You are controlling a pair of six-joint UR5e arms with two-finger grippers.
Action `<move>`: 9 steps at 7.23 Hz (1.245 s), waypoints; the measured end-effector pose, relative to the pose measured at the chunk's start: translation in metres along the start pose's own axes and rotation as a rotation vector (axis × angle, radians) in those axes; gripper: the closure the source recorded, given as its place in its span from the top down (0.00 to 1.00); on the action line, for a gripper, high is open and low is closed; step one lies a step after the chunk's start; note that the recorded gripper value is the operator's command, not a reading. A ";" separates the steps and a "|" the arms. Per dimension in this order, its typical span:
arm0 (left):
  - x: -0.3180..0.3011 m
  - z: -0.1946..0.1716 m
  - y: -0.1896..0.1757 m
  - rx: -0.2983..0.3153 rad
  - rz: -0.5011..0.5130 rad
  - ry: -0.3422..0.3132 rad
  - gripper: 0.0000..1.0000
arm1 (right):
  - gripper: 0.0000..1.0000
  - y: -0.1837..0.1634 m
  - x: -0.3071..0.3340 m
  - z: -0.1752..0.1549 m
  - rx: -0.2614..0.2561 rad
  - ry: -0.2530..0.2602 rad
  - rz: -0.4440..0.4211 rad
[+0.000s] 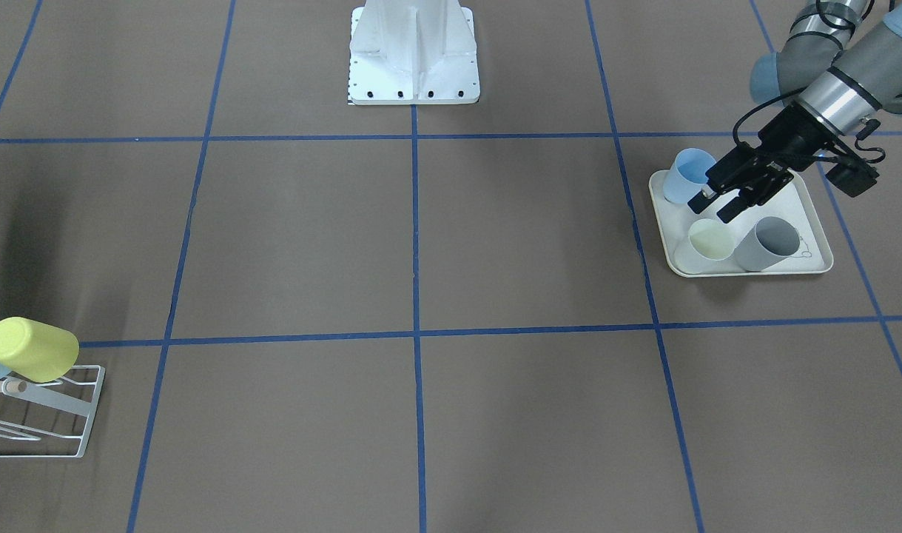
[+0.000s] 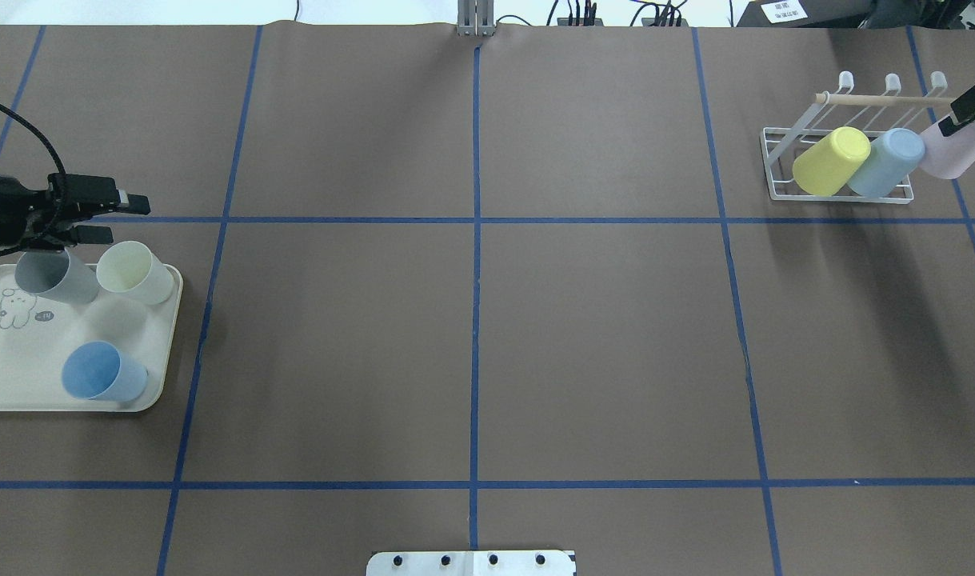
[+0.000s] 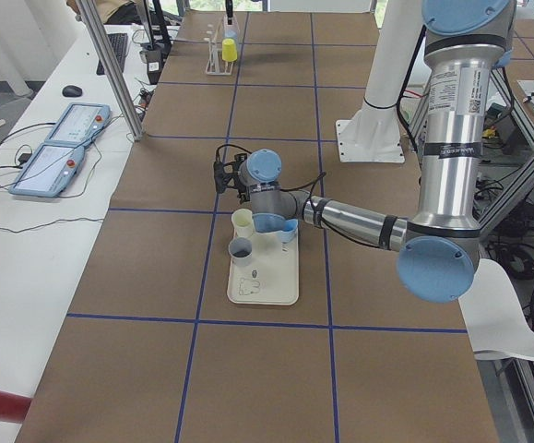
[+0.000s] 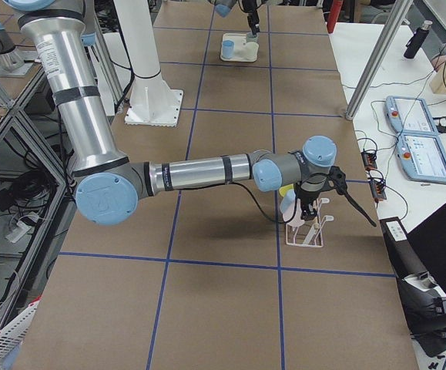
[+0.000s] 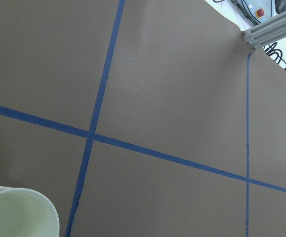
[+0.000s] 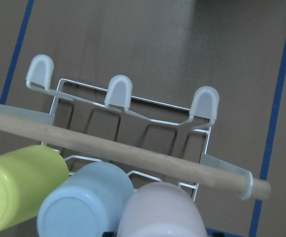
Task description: Transfer IKEA cup to right arm and place on rack
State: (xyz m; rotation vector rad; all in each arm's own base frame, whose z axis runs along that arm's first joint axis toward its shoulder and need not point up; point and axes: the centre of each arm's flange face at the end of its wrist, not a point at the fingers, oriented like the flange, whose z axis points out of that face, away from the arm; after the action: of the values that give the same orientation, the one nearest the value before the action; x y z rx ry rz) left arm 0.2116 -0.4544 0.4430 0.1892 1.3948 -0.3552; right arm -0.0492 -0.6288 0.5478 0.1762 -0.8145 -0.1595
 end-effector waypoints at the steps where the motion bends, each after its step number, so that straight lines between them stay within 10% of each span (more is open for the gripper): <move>1: -0.001 0.000 0.000 0.001 -0.001 -0.002 1.00 | 0.68 -0.001 -0.004 0.004 -0.004 0.007 -0.008; 3: -0.003 0.001 -0.001 0.001 -0.003 -0.006 1.00 | 0.98 -0.004 -0.009 0.011 -0.009 0.032 -0.019; 9: -0.063 -0.038 -0.025 0.049 0.152 -0.170 1.00 | 0.98 -0.010 -0.011 0.011 -0.010 0.030 -0.013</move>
State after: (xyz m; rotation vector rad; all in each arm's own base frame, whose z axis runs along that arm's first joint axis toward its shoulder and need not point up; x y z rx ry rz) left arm 0.1595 -0.4563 0.5006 0.2974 1.1965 -0.2729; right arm -0.0661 -0.6371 0.5453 0.1737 -0.7825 -0.1729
